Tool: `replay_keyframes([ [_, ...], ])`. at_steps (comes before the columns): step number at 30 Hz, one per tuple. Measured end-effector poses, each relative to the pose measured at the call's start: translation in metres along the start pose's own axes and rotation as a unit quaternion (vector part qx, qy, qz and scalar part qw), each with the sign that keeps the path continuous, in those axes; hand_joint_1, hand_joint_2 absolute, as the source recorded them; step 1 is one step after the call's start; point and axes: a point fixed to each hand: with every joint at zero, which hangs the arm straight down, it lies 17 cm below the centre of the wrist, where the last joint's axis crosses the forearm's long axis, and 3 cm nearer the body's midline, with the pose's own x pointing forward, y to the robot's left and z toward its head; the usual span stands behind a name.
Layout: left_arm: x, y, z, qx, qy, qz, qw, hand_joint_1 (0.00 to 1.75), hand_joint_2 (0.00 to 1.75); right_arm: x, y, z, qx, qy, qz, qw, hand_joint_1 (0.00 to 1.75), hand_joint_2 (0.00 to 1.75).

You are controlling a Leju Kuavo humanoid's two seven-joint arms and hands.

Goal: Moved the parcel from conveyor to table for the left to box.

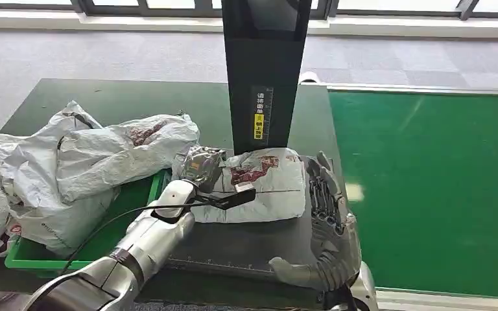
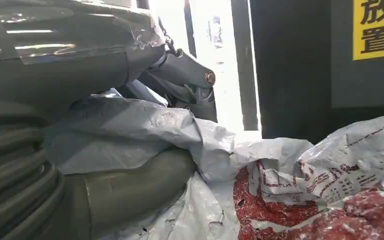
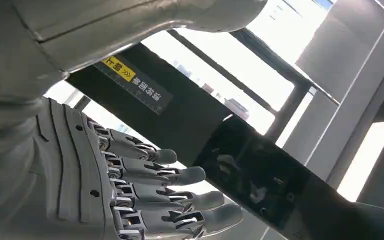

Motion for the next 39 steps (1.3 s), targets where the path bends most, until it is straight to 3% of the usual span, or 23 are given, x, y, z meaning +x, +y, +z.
replay_keyframes([
  [22,0.006,0.002,0.001,0.008,-0.011,0.007,1.000,1.75,1.75,0.003,0.002,0.000,-0.004,-0.003,0.002,1.000,0.00,1.75],
  [23,0.025,0.006,0.007,0.034,-0.039,0.036,0.998,1.75,1.75,0.004,-0.007,0.004,-0.030,-0.003,0.021,0.999,0.00,1.75],
  [24,0.043,0.033,0.016,0.105,-0.075,0.075,0.989,1.75,1.75,0.005,-0.021,0.013,-0.070,0.001,0.047,0.996,0.00,1.75],
  [26,0.050,0.115,0.043,0.261,-0.131,0.100,0.951,1.75,1.75,0.008,-0.035,0.035,-0.118,0.017,0.079,0.990,0.00,1.75],
  [27,0.046,0.153,0.054,0.311,-0.143,0.099,0.934,1.75,1.75,0.010,-0.034,0.042,-0.119,0.018,0.085,0.989,0.00,1.75],
  [28,0.035,0.176,0.059,0.341,-0.126,0.102,0.926,1.75,1.75,0.012,-0.030,0.046,-0.115,0.020,0.080,0.990,0.00,1.75],
  [31,-0.001,0.208,0.077,0.393,-0.061,0.120,0.910,1.75,1.75,0.014,-0.024,0.053,-0.110,0.027,0.071,0.991,0.00,1.75],
  [39,-0.008,0.241,0.102,0.444,-0.059,0.108,0.888,1.75,1.75,0.015,-0.021,0.055,-0.102,0.027,0.068,0.992,0.00,1.75],
])
